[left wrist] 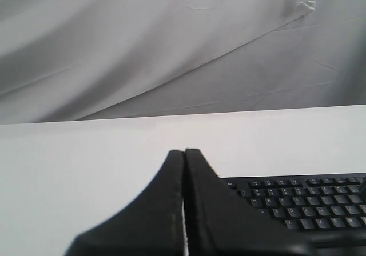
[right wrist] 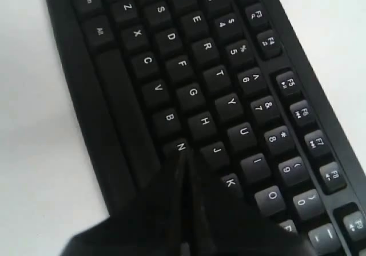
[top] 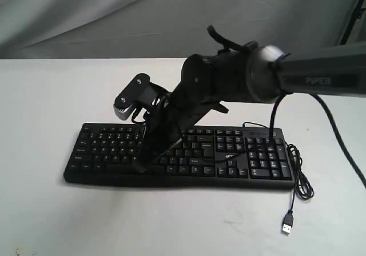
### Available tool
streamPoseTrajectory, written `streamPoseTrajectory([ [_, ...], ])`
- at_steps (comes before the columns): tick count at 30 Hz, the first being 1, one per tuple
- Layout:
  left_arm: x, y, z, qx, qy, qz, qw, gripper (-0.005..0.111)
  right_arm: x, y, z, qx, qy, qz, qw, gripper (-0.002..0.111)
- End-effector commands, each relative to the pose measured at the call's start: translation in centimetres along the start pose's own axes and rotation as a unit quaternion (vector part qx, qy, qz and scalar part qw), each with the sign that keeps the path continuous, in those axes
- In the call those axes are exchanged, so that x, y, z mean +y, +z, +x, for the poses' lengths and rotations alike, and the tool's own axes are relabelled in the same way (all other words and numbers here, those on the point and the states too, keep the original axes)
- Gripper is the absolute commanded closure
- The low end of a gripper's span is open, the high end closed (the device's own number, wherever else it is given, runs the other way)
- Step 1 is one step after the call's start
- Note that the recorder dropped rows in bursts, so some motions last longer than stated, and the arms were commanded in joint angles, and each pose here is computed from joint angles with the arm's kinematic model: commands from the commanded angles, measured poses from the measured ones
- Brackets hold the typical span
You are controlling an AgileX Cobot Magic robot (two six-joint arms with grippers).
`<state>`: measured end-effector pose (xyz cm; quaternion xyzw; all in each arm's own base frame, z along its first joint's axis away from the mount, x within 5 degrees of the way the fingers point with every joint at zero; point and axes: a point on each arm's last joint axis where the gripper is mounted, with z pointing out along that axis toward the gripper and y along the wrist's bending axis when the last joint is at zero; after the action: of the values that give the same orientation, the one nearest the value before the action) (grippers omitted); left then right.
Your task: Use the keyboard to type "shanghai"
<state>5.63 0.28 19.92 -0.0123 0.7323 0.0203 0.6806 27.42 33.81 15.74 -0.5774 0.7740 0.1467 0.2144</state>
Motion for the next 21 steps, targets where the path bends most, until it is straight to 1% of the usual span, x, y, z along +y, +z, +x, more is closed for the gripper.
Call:
streamPoseTrajectory([
  [1,0.0,0.0,0.0,-0.003,-0.001,0.003,1.000,0.107,-0.1,0.7,0.0,-0.023,0.004,-0.001,1.000,0.108],
  [6,0.0,0.0,0.0,-0.003,-0.001,0.003,1.000,0.107,0.0,2.0,0.3,-0.024,0.004,-0.009,1.000,0.108],
  [14,0.0,0.0,0.0,-0.003,-0.001,0.003,1.000,0.107,0.0,2.1,0.3,-0.030,-0.006,-0.009,1.000,0.108],
  [21,0.0,0.0,0.0,-0.003,-0.001,0.003,1.000,0.107,0.1,3.0,0.7,-0.024,0.003,-0.016,1.000,0.108],
])
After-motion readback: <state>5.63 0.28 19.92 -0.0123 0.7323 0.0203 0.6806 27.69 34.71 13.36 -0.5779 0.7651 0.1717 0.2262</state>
